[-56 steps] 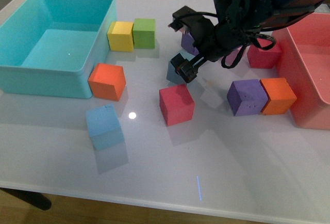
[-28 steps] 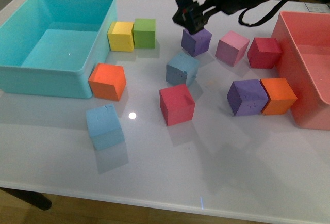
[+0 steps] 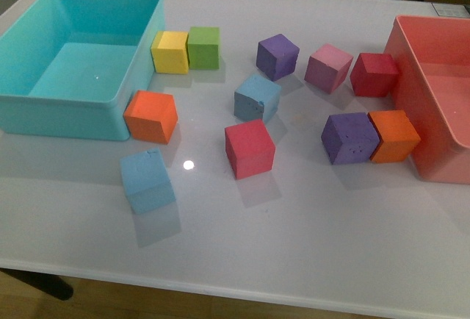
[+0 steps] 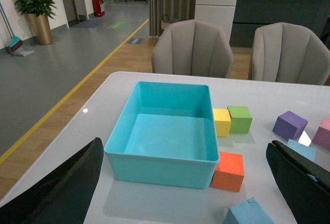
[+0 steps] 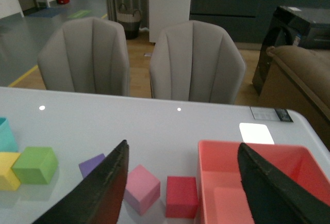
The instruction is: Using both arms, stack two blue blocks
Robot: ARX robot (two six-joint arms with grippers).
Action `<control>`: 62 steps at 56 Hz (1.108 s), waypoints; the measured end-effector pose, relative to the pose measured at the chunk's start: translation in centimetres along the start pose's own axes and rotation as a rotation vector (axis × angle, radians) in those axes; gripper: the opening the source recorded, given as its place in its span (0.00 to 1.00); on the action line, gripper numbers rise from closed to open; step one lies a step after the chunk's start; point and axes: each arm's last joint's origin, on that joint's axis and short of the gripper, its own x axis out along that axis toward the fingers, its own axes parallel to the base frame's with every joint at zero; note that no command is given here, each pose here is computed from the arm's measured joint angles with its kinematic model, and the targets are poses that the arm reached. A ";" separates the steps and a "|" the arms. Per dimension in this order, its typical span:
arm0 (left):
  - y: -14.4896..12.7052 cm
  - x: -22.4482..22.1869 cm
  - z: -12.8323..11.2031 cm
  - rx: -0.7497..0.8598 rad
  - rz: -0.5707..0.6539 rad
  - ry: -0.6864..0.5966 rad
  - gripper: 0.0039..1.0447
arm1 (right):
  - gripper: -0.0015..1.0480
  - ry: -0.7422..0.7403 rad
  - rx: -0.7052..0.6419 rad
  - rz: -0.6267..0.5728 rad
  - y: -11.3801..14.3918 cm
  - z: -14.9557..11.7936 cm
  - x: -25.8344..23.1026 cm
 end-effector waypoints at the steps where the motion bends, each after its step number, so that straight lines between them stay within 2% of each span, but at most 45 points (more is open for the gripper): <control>1: 0.0 0.0 0.0 0.000 0.000 0.000 0.92 | 0.52 0.003 0.004 -0.001 -0.1 -0.3 -0.5; 17: 0.0 0.0 0.0 0.000 0.000 0.000 0.92 | 0.02 0.010 0.017 -0.005 -2.0 -2.4 -6.3; 30: 0.0 0.0 0.0 0.000 0.000 0.000 0.92 | 0.02 0.007 0.020 0.018 -3.1 -3.4 -9.6; 34: 0.0 0.0 0.0 0.000 0.000 0.000 0.92 | 0.02 0.012 0.020 -0.009 -3.7 -3.8 -10.8; 52: 0.0 0.0 0.0 0.000 0.000 0.000 0.92 | 0.02 0.020 0.021 -0.003 -3.7 -5.4 -13.6; 62: 0.0 0.0 0.0 0.000 0.000 0.000 0.92 | 0.02 0.008 0.021 -0.004 -3.7 -5.1 -14.7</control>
